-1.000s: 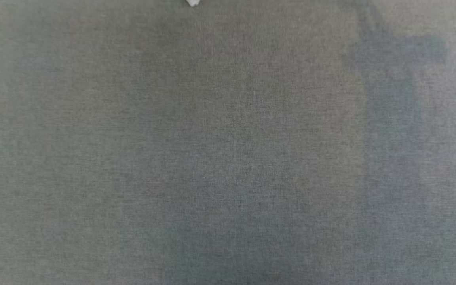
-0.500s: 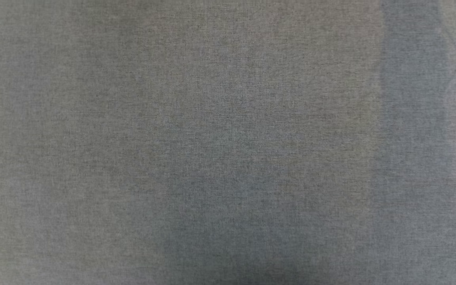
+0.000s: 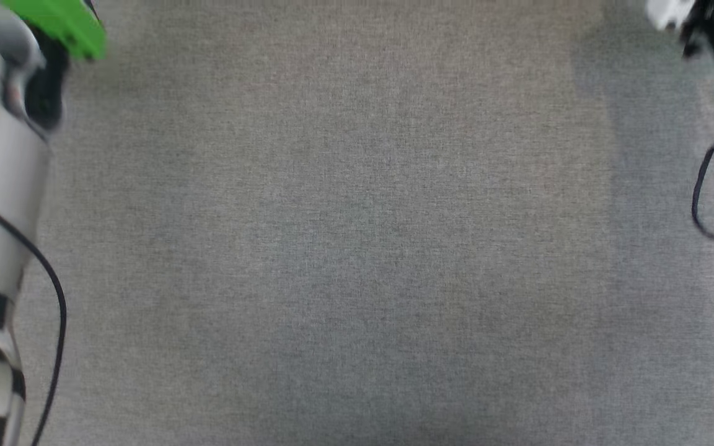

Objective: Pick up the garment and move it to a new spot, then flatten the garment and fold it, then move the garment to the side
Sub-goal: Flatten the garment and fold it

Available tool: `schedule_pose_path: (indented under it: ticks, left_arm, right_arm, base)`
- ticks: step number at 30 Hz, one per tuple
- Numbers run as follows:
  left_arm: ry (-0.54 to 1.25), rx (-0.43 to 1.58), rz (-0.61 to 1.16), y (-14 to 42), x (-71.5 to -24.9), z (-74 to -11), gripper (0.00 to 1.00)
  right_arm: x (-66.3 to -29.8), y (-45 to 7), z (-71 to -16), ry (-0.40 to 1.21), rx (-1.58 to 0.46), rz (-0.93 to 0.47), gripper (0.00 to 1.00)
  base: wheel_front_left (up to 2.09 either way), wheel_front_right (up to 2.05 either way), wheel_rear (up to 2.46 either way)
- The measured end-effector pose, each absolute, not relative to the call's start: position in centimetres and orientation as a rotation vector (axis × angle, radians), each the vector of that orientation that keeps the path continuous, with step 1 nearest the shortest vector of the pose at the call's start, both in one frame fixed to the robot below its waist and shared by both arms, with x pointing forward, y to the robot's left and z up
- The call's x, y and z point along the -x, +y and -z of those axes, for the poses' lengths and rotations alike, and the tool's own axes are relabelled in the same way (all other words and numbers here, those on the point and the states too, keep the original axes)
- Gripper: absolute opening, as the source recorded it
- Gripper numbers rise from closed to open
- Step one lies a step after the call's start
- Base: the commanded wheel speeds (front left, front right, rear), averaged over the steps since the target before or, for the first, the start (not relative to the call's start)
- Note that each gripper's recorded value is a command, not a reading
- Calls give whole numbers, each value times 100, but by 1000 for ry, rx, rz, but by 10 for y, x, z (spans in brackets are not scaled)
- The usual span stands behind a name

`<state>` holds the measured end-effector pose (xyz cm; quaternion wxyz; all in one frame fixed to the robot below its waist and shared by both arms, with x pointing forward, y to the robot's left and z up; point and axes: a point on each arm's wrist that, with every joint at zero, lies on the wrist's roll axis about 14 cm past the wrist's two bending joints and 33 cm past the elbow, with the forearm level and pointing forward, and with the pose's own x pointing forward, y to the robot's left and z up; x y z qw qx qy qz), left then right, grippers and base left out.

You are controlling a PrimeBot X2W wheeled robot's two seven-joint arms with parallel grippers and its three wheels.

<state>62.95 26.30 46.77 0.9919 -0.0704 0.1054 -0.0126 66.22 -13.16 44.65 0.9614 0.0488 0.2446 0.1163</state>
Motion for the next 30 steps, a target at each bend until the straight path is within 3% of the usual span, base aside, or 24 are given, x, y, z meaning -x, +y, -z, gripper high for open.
schedule_pose_path:
  ticks: [12, 20, 22, 30]
  left_arm:
    - [404, 201, 24, 262, -506, -396, 0]
    - [416, 199, -5, 265, -436, -401, 0]
    - [415, 215, -41, 268, -397, -408, 0]
    - [444, 277, -135, 268, -321, -419, 0]
  right_arm:
    - [-552, -156, -402, 618, -166, -223, 0]
    - [-477, -171, -409, 649, -185, -211, 0]
    - [-436, -176, -410, 669, -220, -190, 0]
    - [-370, -178, -410, 685, -286, -151, 0]
  base:
    - [0, 0, 0]
    - [0, 0, 0]
    - [0, 0, 0]
    - [0, 0, 0]
